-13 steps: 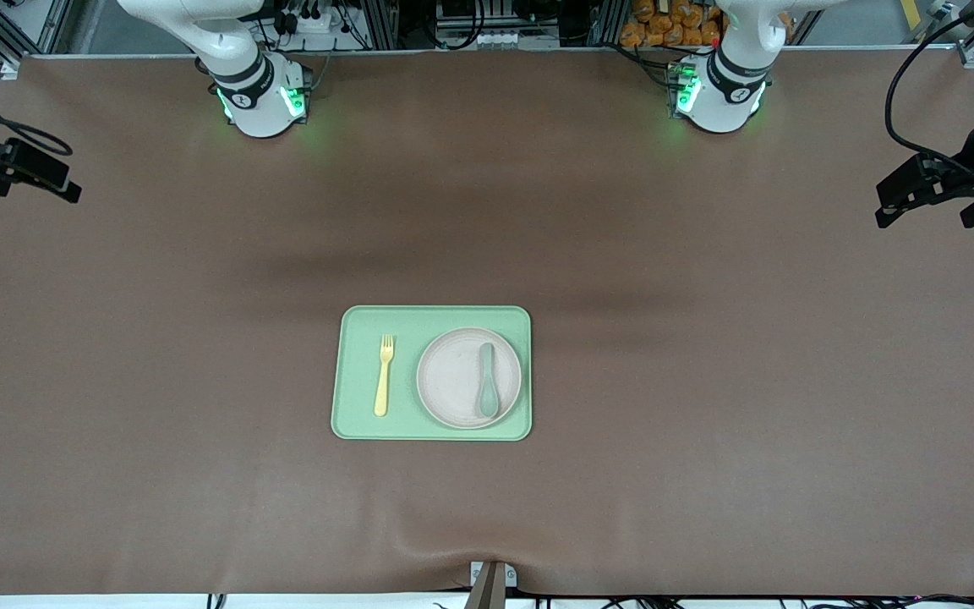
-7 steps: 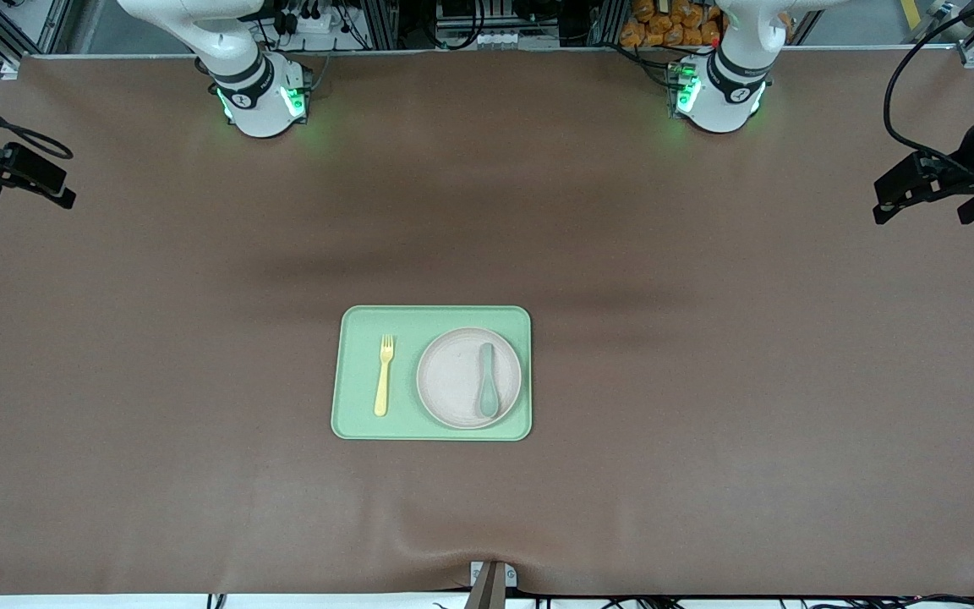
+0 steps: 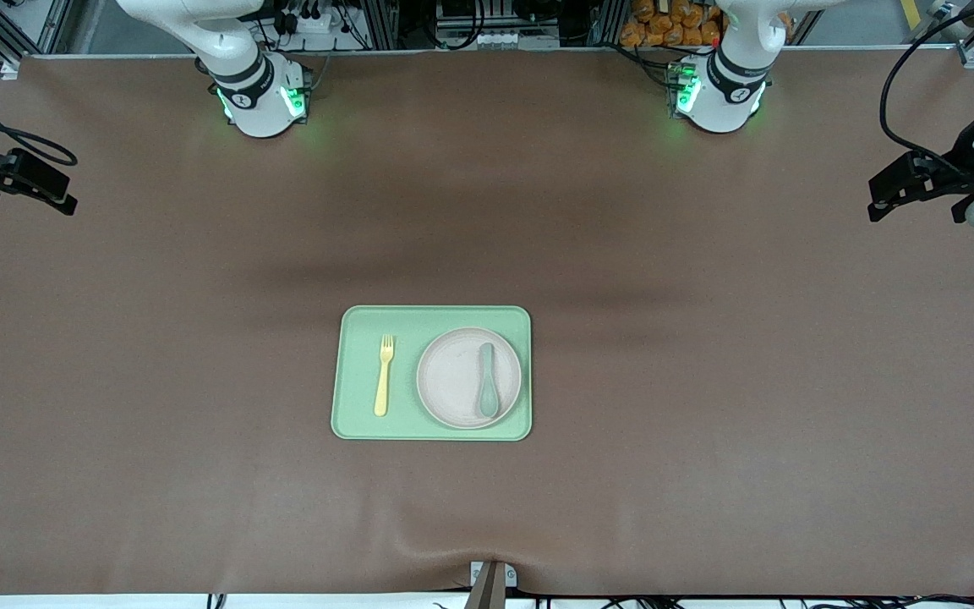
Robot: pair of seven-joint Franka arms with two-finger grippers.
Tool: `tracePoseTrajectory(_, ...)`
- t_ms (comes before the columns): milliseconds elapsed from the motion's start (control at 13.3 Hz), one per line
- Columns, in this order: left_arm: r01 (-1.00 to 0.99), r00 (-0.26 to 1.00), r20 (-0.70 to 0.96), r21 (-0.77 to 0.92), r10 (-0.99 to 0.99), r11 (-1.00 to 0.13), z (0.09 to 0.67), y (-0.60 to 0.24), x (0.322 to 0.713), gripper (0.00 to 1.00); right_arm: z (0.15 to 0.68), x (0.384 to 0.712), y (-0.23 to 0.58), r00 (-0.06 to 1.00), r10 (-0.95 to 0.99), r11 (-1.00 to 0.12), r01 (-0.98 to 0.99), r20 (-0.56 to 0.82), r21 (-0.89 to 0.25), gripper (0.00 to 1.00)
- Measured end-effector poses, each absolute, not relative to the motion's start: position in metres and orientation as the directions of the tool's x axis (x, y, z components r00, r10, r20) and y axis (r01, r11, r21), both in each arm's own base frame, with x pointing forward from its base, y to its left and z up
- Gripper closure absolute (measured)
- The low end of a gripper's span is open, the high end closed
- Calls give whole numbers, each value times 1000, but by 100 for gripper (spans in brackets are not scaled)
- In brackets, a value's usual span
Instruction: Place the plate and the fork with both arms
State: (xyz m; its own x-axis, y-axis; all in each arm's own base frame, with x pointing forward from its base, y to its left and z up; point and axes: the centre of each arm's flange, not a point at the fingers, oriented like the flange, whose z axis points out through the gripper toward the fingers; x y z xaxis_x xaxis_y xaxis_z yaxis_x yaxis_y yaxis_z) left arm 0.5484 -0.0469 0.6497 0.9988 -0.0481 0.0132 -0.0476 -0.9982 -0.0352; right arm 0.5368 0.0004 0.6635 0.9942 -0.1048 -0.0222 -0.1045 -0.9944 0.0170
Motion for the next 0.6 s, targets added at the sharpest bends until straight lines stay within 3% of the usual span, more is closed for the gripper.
tracePoseTrajectory(602, -53, 999, 1, -34, -53, -998, 643, -49, 552, 0, 671, 534, 5, 995, -99, -995, -99, -25, -10, 0)
